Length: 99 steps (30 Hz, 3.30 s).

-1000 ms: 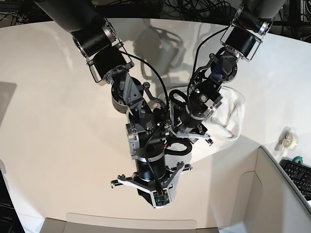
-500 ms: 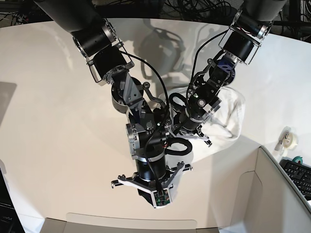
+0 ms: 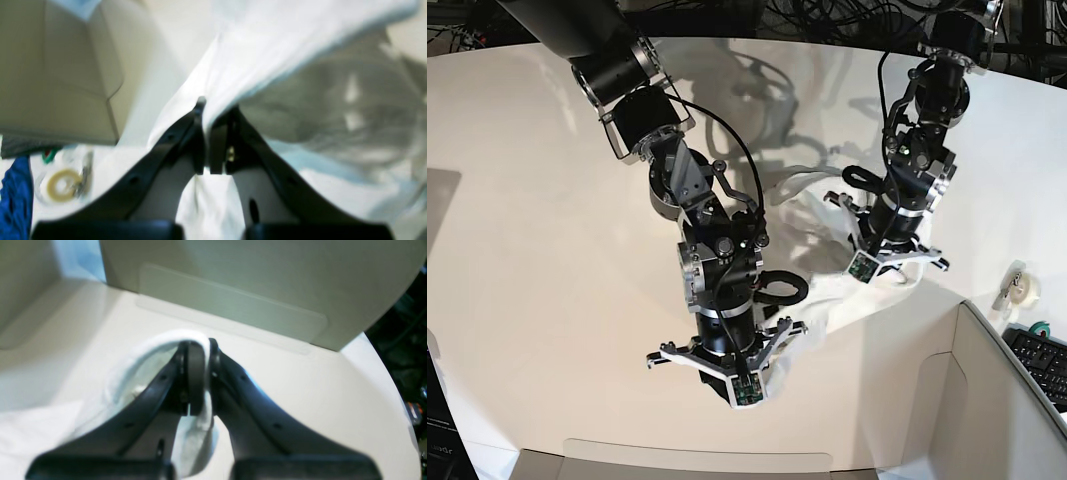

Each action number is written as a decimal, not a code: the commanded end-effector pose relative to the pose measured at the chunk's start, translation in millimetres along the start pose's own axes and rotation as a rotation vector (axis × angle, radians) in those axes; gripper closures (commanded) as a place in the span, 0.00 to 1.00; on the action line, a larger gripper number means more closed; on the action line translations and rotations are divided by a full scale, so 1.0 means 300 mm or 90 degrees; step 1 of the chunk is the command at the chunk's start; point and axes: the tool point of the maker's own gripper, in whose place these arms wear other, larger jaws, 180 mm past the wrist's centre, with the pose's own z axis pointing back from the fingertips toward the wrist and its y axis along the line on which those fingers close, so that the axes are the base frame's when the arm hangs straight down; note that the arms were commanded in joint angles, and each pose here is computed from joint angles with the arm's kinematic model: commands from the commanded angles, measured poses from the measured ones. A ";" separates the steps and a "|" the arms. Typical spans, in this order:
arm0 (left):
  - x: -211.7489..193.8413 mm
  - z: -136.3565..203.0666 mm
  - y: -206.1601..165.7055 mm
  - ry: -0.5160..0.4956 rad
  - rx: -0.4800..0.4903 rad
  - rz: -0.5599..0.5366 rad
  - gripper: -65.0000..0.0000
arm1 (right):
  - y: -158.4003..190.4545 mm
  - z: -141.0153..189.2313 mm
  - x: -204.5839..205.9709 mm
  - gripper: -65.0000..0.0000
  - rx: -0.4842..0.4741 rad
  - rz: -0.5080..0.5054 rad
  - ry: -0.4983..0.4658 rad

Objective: Layout the t-shirt on the table in an organized manner, then fold the t-shirt properly
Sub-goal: 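Lift the shirt with both grippers, stretching it between them, then raise the held shirt high with both grippers and shake it out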

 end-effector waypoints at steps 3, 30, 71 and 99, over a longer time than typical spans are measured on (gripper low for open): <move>0.031 0.057 0.071 -0.034 0.039 0.003 1.00 | -0.075 -0.008 0.045 1.00 -0.037 -0.026 -0.028; 0.142 0.329 0.684 -0.101 0.359 0.098 1.00 | -0.110 -0.117 0.456 1.00 0.011 -0.099 -0.127; 0.175 0.662 1.063 -0.082 0.571 -0.019 1.00 | -0.041 -0.101 0.574 1.00 0.120 -0.202 -0.186; 0.437 1.104 1.286 -0.272 0.792 -0.030 1.00 | -0.119 0.086 1.032 1.00 0.107 -0.169 -0.464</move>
